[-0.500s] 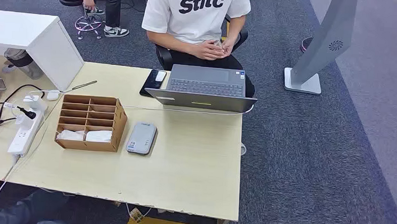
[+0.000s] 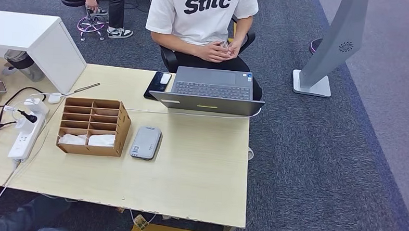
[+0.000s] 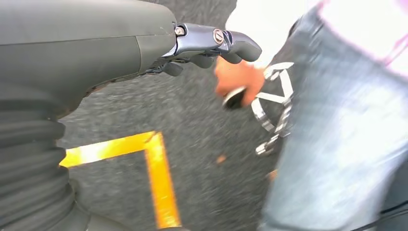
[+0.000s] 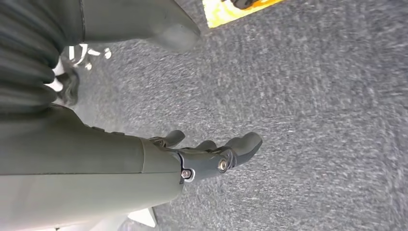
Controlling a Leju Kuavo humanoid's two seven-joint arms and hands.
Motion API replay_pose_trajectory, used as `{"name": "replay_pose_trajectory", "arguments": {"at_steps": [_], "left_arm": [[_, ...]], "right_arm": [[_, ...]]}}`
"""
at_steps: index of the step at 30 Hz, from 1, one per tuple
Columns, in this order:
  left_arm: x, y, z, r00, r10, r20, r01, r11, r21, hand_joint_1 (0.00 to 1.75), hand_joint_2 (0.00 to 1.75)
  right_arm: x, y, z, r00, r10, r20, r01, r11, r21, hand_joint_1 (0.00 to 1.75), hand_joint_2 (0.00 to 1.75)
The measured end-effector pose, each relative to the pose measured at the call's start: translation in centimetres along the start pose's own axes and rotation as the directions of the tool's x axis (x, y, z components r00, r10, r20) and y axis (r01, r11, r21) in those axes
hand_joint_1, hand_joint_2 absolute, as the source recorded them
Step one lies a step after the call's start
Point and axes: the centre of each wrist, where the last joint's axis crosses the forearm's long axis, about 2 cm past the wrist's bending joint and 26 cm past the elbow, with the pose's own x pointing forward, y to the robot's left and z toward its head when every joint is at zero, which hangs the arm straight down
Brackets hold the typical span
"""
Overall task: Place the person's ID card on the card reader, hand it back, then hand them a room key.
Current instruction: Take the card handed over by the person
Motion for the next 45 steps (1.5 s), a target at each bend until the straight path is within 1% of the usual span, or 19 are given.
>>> {"name": "replay_pose_trajectory", "arguments": {"at_steps": [6, 12, 18, 23, 27, 30, 33, 38, 45], "left_arm": [[2.9, 0.6, -1.5, 0.982, 0.078, 0.169, -0.096, 0.991, 0.098, 0.0, 1.75], [6.3, 1.8, -3.1, 0.931, 0.14, 0.336, -0.189, 0.975, 0.118, 0.0, 1.75], [10.5, 2.3, -3.8, 0.838, 0.225, 0.498, -0.285, 0.958, 0.046, 0.0, 1.75], [14.4, 2.2, -3.4, 0.717, 0.323, 0.618, -0.338, 0.936, -0.098, 0.0, 1.75], [18.1, 0.9, -2.0, 0.595, 0.426, 0.681, -0.348, 0.901, -0.259, 0.0, 1.75], [20.6, -0.6, -0.4, 0.514, 0.499, 0.698, -0.33, 0.866, -0.377, 0.0, 1.75], [22.9, -2.4, 1.4, 0.451, 0.565, 0.691, -0.296, 0.825, -0.481, 0.0, 1.75], [26.4, -5.5, 4.9, 0.373, 0.654, 0.658, -0.212, 0.751, -0.626, 0.0, 1.75], [31.1, -8.8, 10.2, 0.275, 0.746, 0.607, -0.067, 0.645, -0.762, 0.0, 1.75]], "right_arm": [[-0.1, 0.6, 0.2, 0.998, 0.051, -0.048, -0.048, 0.998, 0.05, 0.0, 1.75], [-0.3, 1.1, 0.4, 0.994, 0.081, -0.072, -0.075, 0.994, 0.084, 0.0, 1.75], [-0.3, 1.5, 0.6, 0.99, 0.113, -0.079, -0.104, 0.988, 0.112, 0.0, 1.75], [-0.4, 1.7, 0.7, 0.987, 0.135, -0.088, -0.122, 0.983, 0.135, 0.0, 1.75], [-0.4, 1.9, 0.8, 0.983, 0.156, -0.098, -0.14, 0.978, 0.155, 0.0, 1.75], [-0.4, 2.0, 0.9, 0.979, 0.173, -0.104, -0.154, 0.974, 0.168, 0.0, 1.75], [-0.4, 2.0, 0.9, 0.976, 0.185, -0.111, -0.163, 0.97, 0.179, 0.0, 1.75], [-0.4, 2.1, 0.9, 0.972, 0.205, -0.118, -0.18, 0.964, 0.197, 0.0, 1.75], [-0.4, 2.3, 1.0, 0.963, 0.24, -0.121, -0.209, 0.952, 0.221, 0.0, 1.75]]}}
